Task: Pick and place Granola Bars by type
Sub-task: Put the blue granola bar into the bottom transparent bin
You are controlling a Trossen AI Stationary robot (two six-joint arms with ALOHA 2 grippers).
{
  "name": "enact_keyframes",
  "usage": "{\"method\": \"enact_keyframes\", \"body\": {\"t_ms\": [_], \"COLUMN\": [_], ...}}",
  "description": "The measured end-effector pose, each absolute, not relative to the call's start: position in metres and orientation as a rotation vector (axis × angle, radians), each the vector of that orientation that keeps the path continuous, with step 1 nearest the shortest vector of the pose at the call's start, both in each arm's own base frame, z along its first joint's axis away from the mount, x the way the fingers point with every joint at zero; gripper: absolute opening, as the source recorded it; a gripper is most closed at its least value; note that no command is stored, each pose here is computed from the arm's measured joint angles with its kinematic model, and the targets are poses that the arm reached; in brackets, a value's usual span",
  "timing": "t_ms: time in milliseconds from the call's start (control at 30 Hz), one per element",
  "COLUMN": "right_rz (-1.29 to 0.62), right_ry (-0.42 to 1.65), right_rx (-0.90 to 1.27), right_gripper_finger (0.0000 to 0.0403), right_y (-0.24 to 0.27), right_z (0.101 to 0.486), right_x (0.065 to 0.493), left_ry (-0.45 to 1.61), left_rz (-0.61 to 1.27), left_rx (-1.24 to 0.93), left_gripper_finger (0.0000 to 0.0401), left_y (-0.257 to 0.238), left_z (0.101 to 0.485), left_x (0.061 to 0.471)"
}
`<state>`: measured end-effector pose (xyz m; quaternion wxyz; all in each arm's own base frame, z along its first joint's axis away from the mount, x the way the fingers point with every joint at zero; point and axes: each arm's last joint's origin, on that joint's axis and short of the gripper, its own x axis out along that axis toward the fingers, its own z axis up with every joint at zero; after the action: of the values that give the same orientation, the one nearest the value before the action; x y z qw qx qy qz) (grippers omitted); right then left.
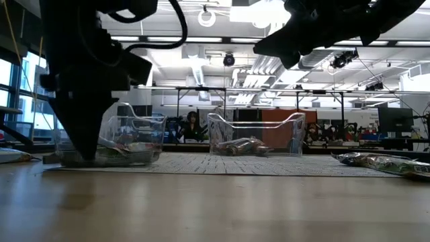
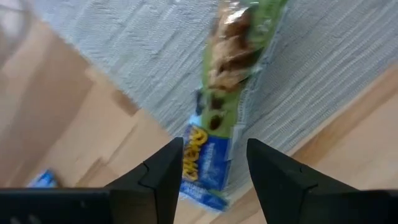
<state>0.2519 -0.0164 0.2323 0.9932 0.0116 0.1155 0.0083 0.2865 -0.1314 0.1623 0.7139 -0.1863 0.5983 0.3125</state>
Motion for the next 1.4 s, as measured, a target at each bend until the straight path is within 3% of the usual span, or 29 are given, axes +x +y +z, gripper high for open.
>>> {"method": "enact_keyframes", "body": {"t_ms": [300,600,800,1133,1400], "right_rz": [0.017,0.017,0.110,0.142,0.337], "right_ry": [0.202,0.196,0.205,0.203,0.193], "right_rx": [0.021,0.035,-0.065,-0.186,-0.505], "right_gripper_finger": [0.0030,0.0032,0.0038,0.0125,0.0169], "right_y": [-0.016,-0.016,-0.014,-0.009,0.027], "right_z": [0.235,0.236,0.234,0.233,0.226], "right_x": [0.253,0.253,0.252,0.252,0.252], "left_ry": [1.313,1.290,1.260,1.055,0.946], "left_rz": [0.676,0.642,0.563,0.408,0.398], "left_rx": [-0.436,-0.412,-0.351,-0.173,-0.301], "left_gripper_finger": [0.0163,0.0060,0.0053,0.0061,0.0061], "left_y": [-0.128,-0.128,-0.135,-0.141,-0.107], "left_z": [0.141,0.141,0.157,0.223,0.256], "left_x": [0.278,0.280,0.296,0.335,0.367]}}
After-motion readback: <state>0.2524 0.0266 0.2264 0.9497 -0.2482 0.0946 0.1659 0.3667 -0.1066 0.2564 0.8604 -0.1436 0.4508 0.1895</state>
